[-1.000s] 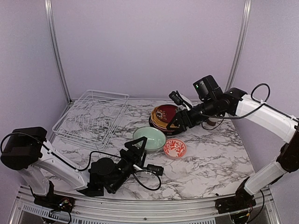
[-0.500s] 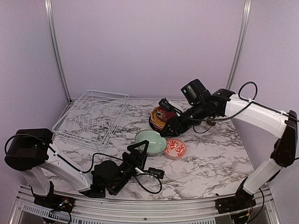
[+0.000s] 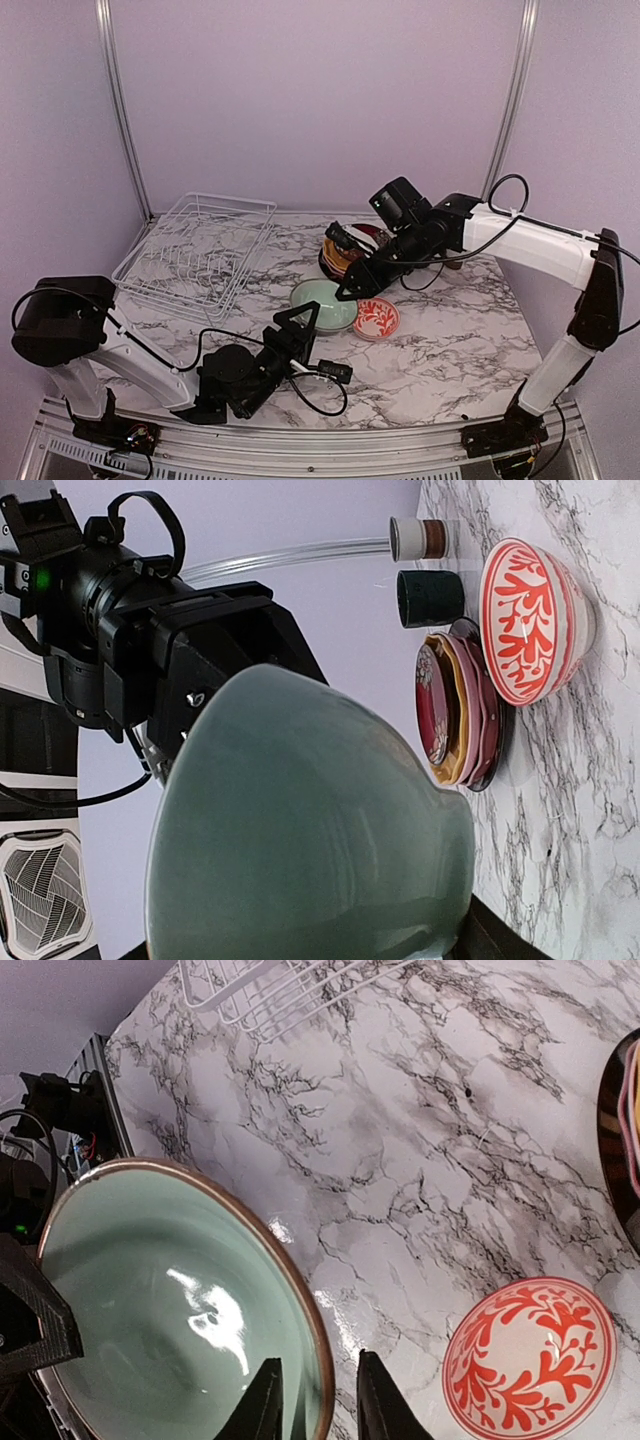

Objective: Unload the mixed dishes from the dish rack
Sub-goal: Pass from the left arm to the right, then place the bowl in the bowl.

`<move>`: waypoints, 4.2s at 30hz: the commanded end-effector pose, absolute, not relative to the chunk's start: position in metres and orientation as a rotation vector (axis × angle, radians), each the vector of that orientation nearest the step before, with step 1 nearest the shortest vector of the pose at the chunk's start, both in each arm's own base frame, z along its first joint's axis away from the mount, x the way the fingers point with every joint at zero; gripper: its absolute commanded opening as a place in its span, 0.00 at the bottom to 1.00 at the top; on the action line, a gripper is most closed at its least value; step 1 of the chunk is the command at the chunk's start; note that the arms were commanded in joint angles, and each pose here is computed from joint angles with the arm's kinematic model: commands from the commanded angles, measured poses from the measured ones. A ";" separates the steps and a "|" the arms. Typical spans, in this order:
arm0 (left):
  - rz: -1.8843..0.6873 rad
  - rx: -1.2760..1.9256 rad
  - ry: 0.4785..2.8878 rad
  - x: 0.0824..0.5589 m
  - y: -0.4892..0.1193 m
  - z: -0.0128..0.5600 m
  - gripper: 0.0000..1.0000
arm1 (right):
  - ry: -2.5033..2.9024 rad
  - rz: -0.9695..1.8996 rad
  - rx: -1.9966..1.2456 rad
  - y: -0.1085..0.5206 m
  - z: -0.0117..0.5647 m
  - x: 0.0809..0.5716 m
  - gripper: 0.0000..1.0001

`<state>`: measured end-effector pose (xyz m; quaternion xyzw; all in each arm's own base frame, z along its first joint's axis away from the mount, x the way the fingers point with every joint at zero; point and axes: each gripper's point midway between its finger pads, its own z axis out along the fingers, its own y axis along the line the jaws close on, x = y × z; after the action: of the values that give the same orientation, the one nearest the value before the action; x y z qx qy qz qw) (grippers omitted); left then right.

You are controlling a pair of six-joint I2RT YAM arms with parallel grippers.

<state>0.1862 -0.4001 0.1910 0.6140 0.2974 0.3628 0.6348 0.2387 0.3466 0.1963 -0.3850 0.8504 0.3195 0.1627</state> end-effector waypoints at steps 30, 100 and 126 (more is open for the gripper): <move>0.603 1.126 0.881 0.190 -0.387 0.246 0.99 | 2.244 0.855 -0.724 0.270 0.272 0.299 0.00; -0.213 0.341 1.557 0.296 -0.269 0.326 0.99 | 2.396 0.720 -0.556 0.228 0.136 0.325 0.28; -0.209 0.338 1.573 0.299 -0.268 0.322 0.99 | 2.448 0.653 -0.535 0.217 0.120 0.320 0.22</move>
<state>0.2991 -0.2743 0.3223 0.1551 0.7000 -0.0945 0.6906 0.3176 0.2213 0.1235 -0.2032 0.9058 0.2541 0.2715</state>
